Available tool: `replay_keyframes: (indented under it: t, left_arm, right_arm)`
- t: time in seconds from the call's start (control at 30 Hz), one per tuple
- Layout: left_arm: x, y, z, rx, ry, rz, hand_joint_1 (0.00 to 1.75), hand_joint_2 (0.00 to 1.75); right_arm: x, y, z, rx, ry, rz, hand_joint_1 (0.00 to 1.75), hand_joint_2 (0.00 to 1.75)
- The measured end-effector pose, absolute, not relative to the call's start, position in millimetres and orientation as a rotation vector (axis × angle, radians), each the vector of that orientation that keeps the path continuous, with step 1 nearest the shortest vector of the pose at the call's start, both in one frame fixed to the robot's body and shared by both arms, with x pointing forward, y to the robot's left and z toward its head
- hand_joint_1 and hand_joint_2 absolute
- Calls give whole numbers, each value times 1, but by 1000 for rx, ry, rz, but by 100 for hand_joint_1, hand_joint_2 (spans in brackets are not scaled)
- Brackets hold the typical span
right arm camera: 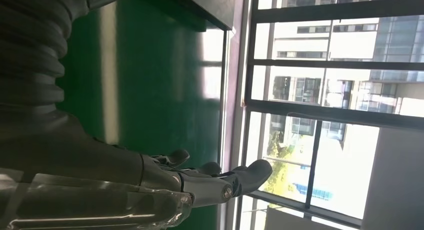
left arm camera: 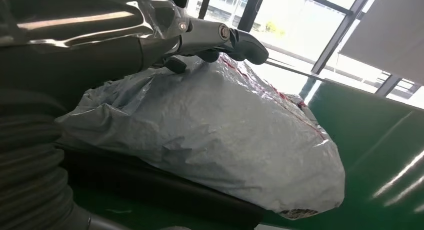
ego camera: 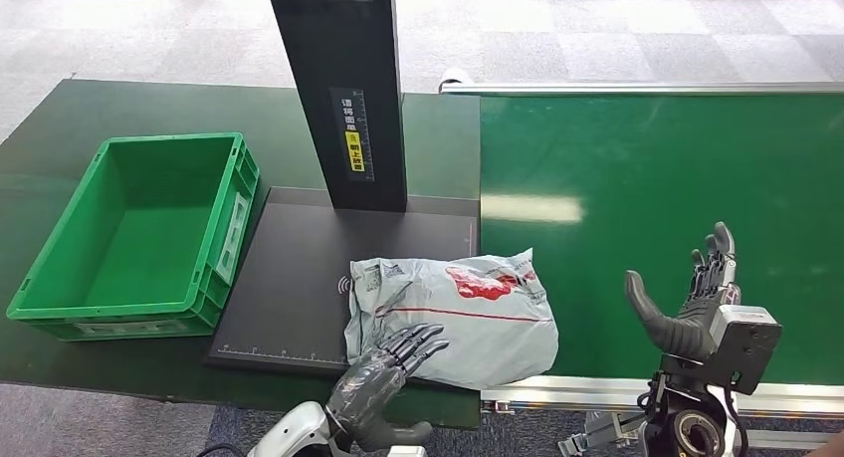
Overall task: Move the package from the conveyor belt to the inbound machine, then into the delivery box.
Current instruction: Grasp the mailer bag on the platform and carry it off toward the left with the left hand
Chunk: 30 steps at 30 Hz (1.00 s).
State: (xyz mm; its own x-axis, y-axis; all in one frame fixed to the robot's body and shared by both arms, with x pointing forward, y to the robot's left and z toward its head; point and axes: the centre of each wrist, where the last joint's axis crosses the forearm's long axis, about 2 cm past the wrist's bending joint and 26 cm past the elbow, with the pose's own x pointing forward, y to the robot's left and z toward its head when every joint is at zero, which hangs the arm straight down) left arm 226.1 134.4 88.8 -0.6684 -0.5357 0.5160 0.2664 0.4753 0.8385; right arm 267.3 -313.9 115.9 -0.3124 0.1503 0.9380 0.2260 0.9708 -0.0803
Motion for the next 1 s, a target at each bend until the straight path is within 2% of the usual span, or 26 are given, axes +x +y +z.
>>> replay_keyframes:
  t: [0.33, 0.53, 1.0]
  left_arm:
    - [236, 119, 84, 378, -1890, -1474, 0, 175]
    - [243, 110, 85, 614, -1884, -1540, 0, 175]
    - [265, 115, 97, 719, -1902, -1512, 0, 175]
  right_arm:
    - [261, -315, 121, -280, -1916, -113, 0, 175]
    - [258, -314, 124, -291, -1923, -130, 0, 175]
    - [251, -315, 124, -303, -1923, -152, 0, 175]
